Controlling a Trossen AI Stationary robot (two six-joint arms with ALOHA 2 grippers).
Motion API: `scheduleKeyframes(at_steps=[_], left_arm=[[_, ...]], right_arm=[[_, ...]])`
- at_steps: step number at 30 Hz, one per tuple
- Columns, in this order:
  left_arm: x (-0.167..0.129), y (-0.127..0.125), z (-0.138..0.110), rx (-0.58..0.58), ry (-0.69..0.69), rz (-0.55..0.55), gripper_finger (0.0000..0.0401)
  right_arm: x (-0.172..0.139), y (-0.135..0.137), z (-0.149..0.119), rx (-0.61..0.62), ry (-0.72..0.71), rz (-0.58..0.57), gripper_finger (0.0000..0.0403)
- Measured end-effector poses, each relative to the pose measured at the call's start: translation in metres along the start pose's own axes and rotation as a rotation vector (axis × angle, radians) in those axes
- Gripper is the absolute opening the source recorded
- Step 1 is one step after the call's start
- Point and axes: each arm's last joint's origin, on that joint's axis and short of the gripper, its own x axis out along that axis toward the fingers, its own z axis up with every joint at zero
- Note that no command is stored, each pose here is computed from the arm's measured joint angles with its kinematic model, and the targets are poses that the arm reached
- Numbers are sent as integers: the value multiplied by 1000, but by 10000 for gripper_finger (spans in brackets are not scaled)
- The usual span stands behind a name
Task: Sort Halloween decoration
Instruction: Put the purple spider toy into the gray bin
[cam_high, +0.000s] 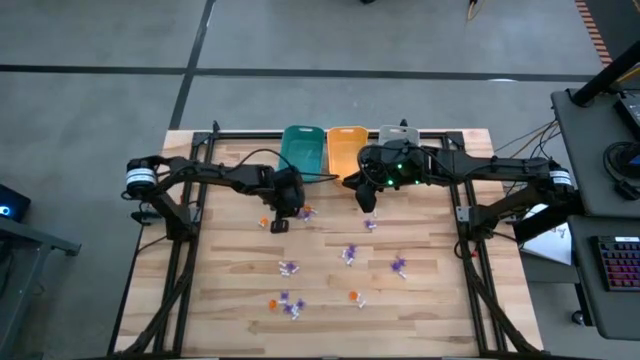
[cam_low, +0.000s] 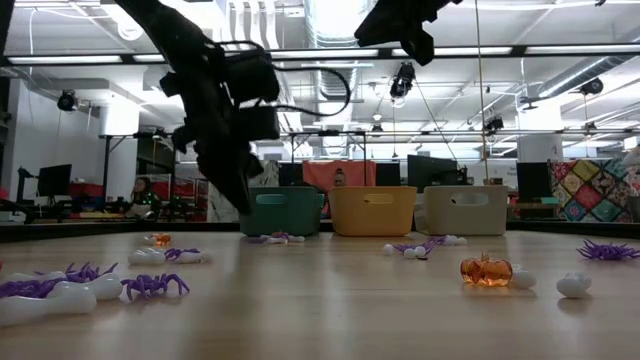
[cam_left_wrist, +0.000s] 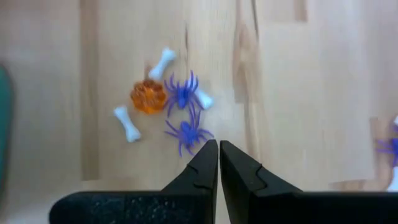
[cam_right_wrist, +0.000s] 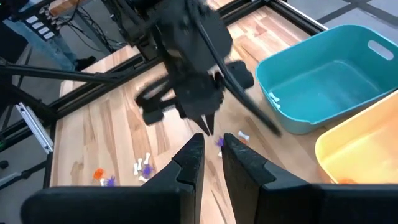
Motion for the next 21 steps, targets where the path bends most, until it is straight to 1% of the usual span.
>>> scheduleKeyframes(at_steps=[4,8,10,13,16,21], left_arm=[[-11,-2,3,22,-45,-5,0],[-8,-2,4,-40,-77,-7,3],[-6,-1,5,-50,-82,-8,13],[-1,0,4,-76,-73,-10,42],[6,1,0,-90,-50,-11,81],[17,3,-15,-108,-15,72,154]], right_arm=[[6,-1,-3,0,18,-7,47],[12,-2,-5,1,35,-14,47],[15,-3,-6,1,44,-17,47],[19,-3,-8,1,55,-20,47],[22,-3,-9,-1,65,-21,47],[23,-3,-9,-1,66,-22,47]])
